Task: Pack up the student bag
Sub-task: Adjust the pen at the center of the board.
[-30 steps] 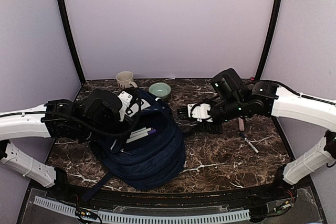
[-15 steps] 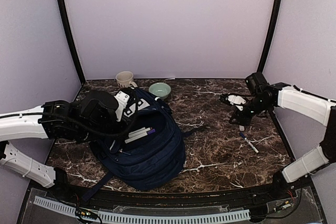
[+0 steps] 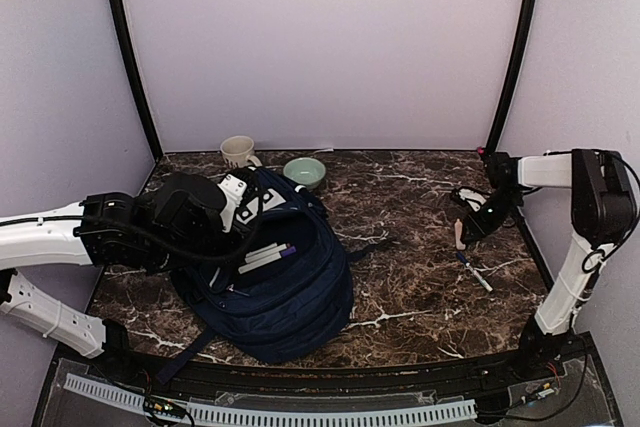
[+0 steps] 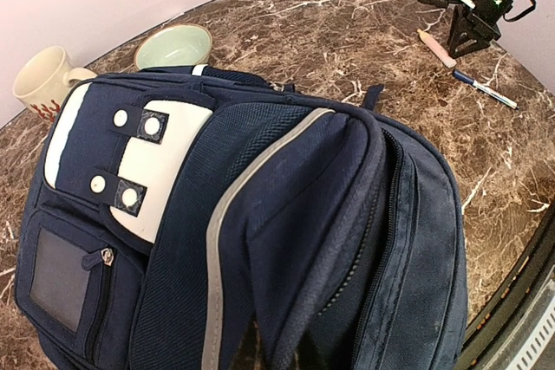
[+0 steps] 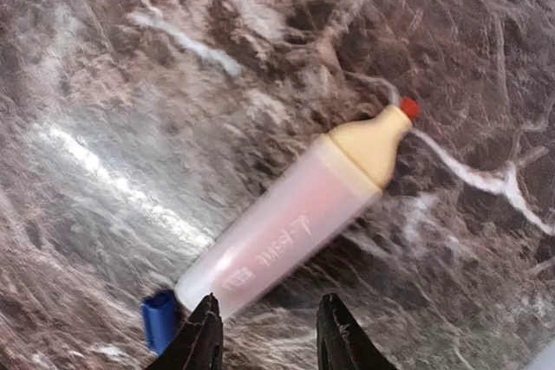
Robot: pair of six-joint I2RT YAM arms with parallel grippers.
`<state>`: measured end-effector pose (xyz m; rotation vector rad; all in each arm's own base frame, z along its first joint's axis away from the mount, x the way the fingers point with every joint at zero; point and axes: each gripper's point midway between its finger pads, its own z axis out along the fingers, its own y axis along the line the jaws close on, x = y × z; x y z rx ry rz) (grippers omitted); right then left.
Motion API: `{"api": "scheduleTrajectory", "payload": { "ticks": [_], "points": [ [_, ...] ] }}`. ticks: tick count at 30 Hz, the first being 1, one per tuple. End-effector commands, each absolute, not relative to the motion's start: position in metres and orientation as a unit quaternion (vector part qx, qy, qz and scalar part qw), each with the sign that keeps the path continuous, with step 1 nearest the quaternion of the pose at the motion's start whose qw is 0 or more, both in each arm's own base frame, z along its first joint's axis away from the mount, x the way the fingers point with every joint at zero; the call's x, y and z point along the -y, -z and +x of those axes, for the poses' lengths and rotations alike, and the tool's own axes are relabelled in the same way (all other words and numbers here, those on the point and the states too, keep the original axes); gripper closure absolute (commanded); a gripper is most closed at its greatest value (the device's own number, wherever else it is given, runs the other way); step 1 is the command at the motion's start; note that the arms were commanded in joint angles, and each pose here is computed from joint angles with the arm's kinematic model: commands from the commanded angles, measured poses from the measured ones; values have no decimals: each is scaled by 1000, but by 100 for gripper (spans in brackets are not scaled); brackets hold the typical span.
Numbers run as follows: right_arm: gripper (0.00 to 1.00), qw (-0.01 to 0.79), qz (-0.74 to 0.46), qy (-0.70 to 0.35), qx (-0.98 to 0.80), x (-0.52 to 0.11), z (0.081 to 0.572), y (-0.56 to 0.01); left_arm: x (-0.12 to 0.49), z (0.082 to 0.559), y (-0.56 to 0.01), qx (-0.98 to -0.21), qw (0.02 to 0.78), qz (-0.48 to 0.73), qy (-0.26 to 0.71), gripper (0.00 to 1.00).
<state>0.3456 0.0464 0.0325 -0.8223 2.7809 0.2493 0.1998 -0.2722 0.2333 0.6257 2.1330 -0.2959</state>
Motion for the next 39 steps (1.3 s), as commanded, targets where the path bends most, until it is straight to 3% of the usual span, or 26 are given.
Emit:
{"api": "scheduleTrajectory", "payload": {
  "ticks": [1,15,23,39],
  "points": [
    [62,117,-267,-86,-953,-47,365,-31,277,206,-262,-839,474,214,158,100],
    [60,98,-299,-123,-941,-75,368,-18,280,209,-255,-842,470,222,145,100],
    [61,88,-390,-73,-914,-96,344,-14,286,211,-251,-844,464,230,140,100],
    [60,58,-440,15,-896,-65,325,-3,292,211,-249,-844,459,235,146,100]
  ]
}}
